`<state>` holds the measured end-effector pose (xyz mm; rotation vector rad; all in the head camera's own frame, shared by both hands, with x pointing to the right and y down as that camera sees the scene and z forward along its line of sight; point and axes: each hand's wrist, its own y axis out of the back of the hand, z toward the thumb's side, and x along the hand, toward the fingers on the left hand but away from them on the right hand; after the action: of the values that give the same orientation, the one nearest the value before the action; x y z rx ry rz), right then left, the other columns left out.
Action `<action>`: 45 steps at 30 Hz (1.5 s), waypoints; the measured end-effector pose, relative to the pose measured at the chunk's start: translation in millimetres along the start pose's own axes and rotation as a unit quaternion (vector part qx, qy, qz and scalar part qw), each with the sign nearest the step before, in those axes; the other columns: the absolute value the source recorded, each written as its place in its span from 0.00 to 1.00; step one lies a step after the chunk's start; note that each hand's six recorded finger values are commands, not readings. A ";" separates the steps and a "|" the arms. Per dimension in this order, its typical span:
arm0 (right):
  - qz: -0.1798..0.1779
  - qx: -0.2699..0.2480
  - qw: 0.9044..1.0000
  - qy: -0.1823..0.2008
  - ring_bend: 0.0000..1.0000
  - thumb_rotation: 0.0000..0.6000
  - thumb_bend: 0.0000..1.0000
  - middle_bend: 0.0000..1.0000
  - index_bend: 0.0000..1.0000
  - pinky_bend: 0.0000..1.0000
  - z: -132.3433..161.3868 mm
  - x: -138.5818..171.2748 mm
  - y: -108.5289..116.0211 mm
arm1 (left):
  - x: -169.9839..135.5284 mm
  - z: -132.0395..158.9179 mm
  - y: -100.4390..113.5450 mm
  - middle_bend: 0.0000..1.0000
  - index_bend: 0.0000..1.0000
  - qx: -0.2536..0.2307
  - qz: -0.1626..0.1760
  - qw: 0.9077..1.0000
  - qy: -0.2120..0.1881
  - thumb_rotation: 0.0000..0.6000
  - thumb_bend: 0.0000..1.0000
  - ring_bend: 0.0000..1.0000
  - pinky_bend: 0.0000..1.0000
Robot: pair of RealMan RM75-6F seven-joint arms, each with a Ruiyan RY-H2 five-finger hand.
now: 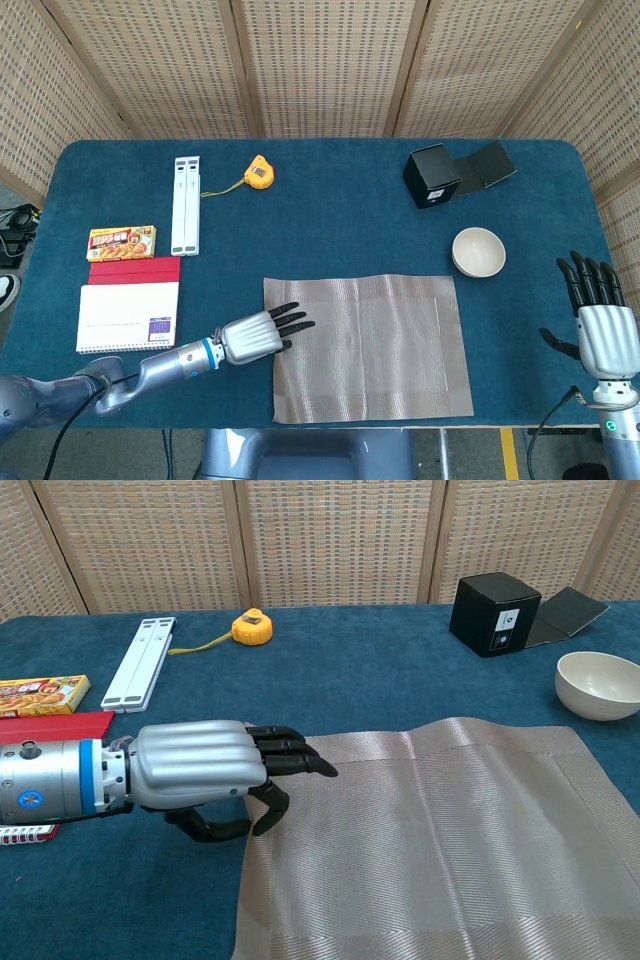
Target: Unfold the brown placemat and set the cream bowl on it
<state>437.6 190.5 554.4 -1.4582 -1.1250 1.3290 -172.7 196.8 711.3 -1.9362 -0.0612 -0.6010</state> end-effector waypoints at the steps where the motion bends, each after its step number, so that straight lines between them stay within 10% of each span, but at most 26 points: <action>1: 0.000 0.000 1.000 0.000 0.00 1.00 0.00 0.00 0.00 0.00 0.2 0.1 0.1 | -2.5 -0.8 -0.9 0.00 0.78 0.002 -0.002 1.000 0.001 1.00 0.53 0.00 0.00; 45: -0.010 -0.007 1.000 0.015 0.00 1.00 0.00 0.00 0.00 0.00 8.5 6.9 9.0 | -82.3 -19.3 -27.3 0.00 0.74 0.051 -0.039 0.998 0.022 1.00 0.51 0.00 0.00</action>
<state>430.1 195.2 543.3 -1.4685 -1.1299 1.2834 -260.2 210.5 704.7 -1.8274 -0.1375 -0.6794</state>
